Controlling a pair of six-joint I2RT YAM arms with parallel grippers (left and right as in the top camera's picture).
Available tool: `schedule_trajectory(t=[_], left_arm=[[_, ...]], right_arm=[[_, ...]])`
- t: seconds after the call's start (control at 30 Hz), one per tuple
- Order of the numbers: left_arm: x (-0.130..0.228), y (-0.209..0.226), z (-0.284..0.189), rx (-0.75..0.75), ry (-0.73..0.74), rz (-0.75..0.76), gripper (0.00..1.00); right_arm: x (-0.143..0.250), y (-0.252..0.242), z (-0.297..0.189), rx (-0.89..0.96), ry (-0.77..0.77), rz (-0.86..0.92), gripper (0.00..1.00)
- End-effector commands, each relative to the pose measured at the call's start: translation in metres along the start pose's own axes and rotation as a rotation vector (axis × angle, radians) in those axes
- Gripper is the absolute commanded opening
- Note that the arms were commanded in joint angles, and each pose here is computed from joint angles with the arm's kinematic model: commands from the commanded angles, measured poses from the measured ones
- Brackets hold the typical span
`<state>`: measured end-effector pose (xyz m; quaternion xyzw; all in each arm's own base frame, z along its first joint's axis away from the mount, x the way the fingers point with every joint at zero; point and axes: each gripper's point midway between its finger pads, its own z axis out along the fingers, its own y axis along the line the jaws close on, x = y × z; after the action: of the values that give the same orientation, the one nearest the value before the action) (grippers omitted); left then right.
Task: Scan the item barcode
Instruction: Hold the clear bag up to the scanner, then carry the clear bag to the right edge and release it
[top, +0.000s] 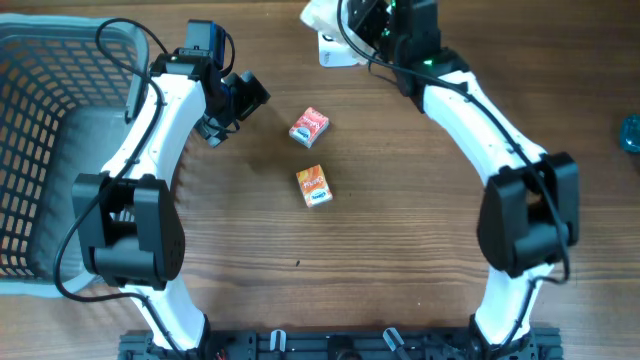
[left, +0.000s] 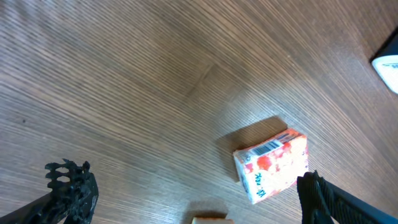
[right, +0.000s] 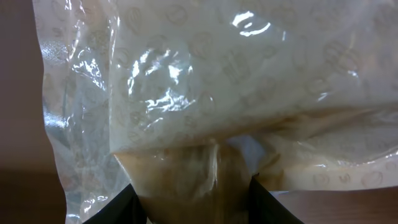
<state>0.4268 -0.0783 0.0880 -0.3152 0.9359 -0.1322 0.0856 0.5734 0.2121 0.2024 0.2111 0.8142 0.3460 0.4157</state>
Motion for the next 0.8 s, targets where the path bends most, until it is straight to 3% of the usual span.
schedule_trajectory(t=[0.0, 0.2, 0.5, 0.6, 0.77], left_arm=[[-0.001, 0.002, 0.0, -0.006, -0.004, -0.023, 1.0], [-0.001, 0.002, 0.0, -0.006, -0.004, -0.023, 1.0], [-0.001, 0.002, 0.0, -0.005, -0.004, -0.023, 1.0], [-0.001, 0.002, 0.0, -0.006, -0.004, -0.023, 1.0], [-0.001, 0.002, 0.0, -0.006, -0.004, -0.023, 1.0]], right_arm=[[0.019, -0.015, 0.031, -0.026, 0.035, 0.15, 0.22], [0.039, -0.049, 0.057, 0.026, 0.048, 0.255, 0.24], [0.04, -0.043, 0.057, -0.005, 0.063, 0.217, 0.27], [0.019, -0.033, 0.05, -0.036, 0.041, 0.154, 0.25], [-0.065, -0.041, 0.003, -0.013, -0.078, 0.192, 0.25]])
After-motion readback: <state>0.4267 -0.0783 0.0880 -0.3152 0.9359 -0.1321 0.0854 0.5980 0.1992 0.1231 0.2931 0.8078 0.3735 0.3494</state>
